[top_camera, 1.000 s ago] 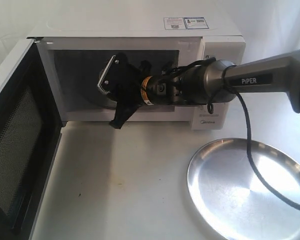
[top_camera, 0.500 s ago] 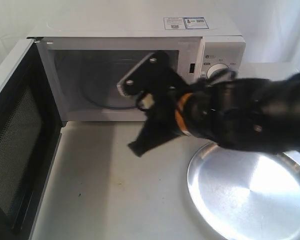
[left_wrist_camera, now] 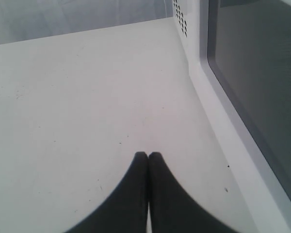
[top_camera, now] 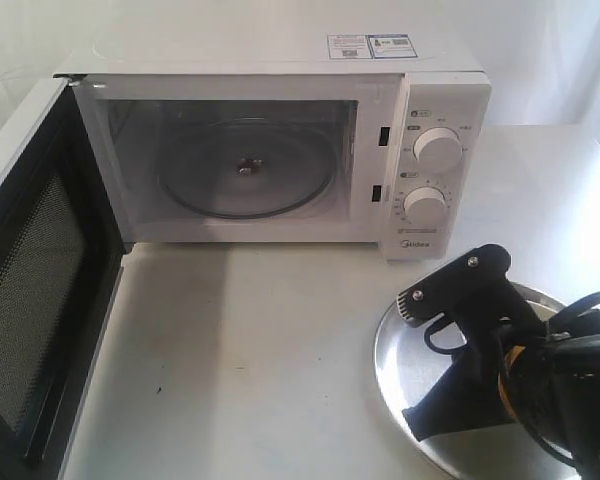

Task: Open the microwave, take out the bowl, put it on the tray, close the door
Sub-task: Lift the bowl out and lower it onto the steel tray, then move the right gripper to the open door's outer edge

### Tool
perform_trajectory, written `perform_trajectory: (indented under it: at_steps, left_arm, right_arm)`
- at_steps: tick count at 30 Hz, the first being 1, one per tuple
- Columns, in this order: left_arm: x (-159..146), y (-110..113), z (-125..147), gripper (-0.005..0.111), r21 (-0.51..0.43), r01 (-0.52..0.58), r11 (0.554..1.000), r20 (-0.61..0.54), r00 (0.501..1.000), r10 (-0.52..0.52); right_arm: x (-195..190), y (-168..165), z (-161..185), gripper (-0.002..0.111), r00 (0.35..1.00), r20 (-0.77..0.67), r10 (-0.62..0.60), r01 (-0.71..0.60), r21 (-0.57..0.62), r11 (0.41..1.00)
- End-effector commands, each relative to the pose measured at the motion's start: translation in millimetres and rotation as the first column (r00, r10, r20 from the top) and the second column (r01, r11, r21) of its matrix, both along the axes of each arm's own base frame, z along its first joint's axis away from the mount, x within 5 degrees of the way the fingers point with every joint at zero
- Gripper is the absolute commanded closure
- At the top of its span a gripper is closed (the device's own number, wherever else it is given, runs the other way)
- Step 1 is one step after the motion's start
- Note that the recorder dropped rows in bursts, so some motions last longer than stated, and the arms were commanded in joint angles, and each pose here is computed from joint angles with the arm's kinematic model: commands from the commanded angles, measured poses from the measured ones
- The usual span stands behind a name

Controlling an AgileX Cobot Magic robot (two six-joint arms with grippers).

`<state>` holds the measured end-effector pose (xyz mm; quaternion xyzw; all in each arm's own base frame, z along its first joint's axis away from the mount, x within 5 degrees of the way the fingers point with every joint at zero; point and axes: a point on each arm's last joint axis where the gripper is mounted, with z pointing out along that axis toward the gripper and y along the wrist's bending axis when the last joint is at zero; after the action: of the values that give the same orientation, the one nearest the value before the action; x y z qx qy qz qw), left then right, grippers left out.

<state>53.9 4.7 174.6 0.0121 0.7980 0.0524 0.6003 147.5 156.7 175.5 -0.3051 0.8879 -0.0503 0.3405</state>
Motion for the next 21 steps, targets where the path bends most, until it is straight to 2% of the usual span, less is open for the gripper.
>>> perform_trajectory:
  at_steps: [1,4,10,12,14,16,17,18,19,21]
  left_arm:
    - [0,0,-1,0.107,-0.009,0.000,1.000,0.000,1.000,0.000]
    - [0,0,-1,0.107,-0.009,0.000,1.000,0.000,1.000,0.000]
    - [0,0,-1,0.107,-0.009,0.000,1.000,0.000,1.000,0.000]
    - [0,0,-1,0.107,-0.009,0.000,1.000,0.000,1.000,0.000]
    - [0,0,-1,0.107,-0.009,0.000,1.000,0.000,1.000,0.000]
    - [0,0,-1,0.107,-0.009,0.000,1.000,0.000,1.000,0.000]
    - [0,0,-1,0.107,-0.009,0.000,1.000,0.000,1.000,0.000]
    - [0,0,-1,0.107,-0.009,0.000,1.000,0.000,1.000,0.000]
    - [0,0,-1,0.107,-0.009,0.000,1.000,0.000,1.000,0.000]
    - [0,0,-1,0.107,-0.009,0.000,1.000,0.000,1.000,0.000]
  right_arm:
    - [1,0,-4,0.108,1.000,0.018,0.012,-0.012,-0.023,1.000]
    - [0,2,-3,0.099,1.000,0.013,0.011,-0.011,-0.002,1.000]
    - [-1,4,-4,0.059,1.000,0.002,0.028,-0.028,0.025,0.999]
    - [0,5,-2,0.054,0.999,0.020,0.040,-0.040,0.032,0.999]
    - [0,11,2,0.059,0.996,0.046,0.081,-0.085,0.089,0.992]
    - [-4,23,13,0.071,0.972,0.098,0.213,-0.227,0.183,0.957]
    - [-6,30,21,0.082,0.951,0.133,0.278,-0.302,0.233,0.924]
    - [-8,34,30,0.094,0.954,0.131,0.271,-0.299,0.313,0.902]
    - [-8,37,40,0.107,0.949,0.154,0.277,-0.314,0.340,0.886]
    - [-6,48,63,0.108,0.928,0.224,0.298,-0.364,0.367,0.856]
